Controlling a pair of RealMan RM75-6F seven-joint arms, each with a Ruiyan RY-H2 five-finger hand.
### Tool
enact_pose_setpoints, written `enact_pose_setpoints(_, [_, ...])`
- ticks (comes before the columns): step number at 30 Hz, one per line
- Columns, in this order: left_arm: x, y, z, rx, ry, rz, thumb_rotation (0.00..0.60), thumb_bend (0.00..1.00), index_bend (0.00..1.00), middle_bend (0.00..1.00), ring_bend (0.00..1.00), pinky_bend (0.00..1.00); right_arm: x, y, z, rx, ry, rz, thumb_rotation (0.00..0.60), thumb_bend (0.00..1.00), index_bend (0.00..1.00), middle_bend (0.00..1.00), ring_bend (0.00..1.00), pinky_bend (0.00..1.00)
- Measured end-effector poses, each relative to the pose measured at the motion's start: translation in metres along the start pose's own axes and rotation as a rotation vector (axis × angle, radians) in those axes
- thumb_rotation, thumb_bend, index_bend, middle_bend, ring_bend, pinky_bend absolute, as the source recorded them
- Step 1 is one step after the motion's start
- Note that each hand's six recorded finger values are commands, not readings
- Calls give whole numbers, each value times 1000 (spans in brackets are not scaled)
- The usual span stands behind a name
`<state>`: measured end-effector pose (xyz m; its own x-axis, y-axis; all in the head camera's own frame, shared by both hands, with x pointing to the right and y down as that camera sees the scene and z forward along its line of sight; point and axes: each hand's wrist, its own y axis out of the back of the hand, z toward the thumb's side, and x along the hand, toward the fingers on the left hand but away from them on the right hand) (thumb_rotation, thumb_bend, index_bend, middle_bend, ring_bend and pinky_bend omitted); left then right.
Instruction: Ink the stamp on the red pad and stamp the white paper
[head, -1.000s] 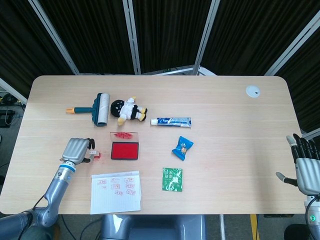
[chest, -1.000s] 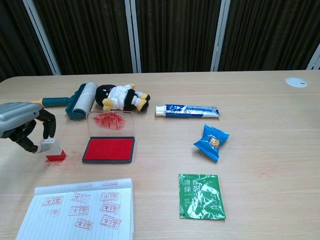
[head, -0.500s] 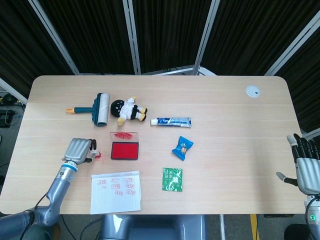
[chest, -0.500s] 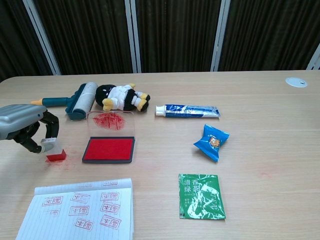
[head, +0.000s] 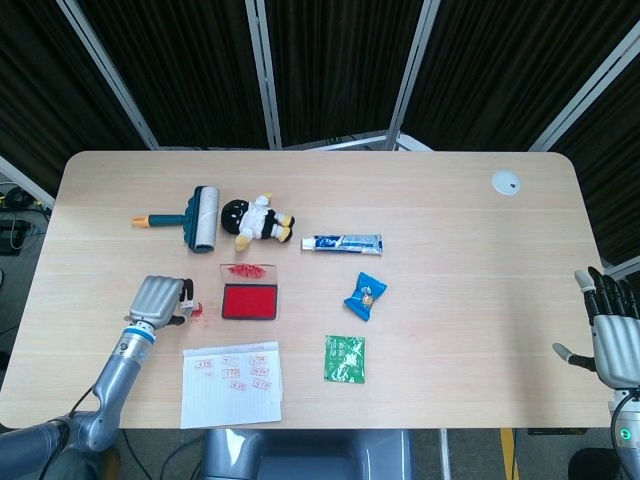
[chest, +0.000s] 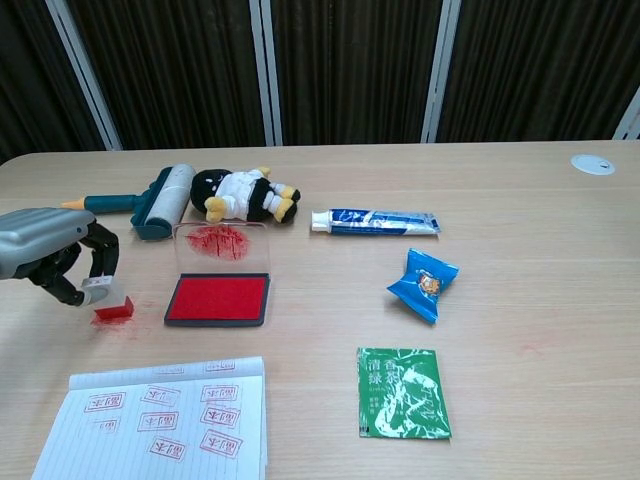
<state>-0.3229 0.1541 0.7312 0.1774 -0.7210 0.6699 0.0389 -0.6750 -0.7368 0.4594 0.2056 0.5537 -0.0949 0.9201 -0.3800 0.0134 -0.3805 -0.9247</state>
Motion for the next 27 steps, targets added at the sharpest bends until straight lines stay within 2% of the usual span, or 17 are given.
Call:
enact_pose_setpoints(5, [-3, 10, 3, -35, -17, 12, 600, 447, 550, 552, 791, 775, 0, 0, 0, -1, 1, 0, 600, 0, 0, 0, 0, 0])
enact_pose_setpoints(12, [-10, 40, 16, -71, -90, 25, 600, 490, 548, 552, 798, 765, 0, 0, 0, -5, -4, 0, 600, 0, 0, 0, 0, 0])
enact_pose_setpoints(21, [4, 52, 51, -67, -221, -68, 600, 491, 551, 552, 799, 746, -5, 0, -6, -5, -30, 6, 600, 0, 0, 0, 0, 0])
enact_pose_setpoints(27, [18, 54, 65, -57, -265, -86, 600, 490, 554, 553, 799, 746, -8, -3, -15, -4, -63, 17, 600, 0, 0, 0, 0, 0])
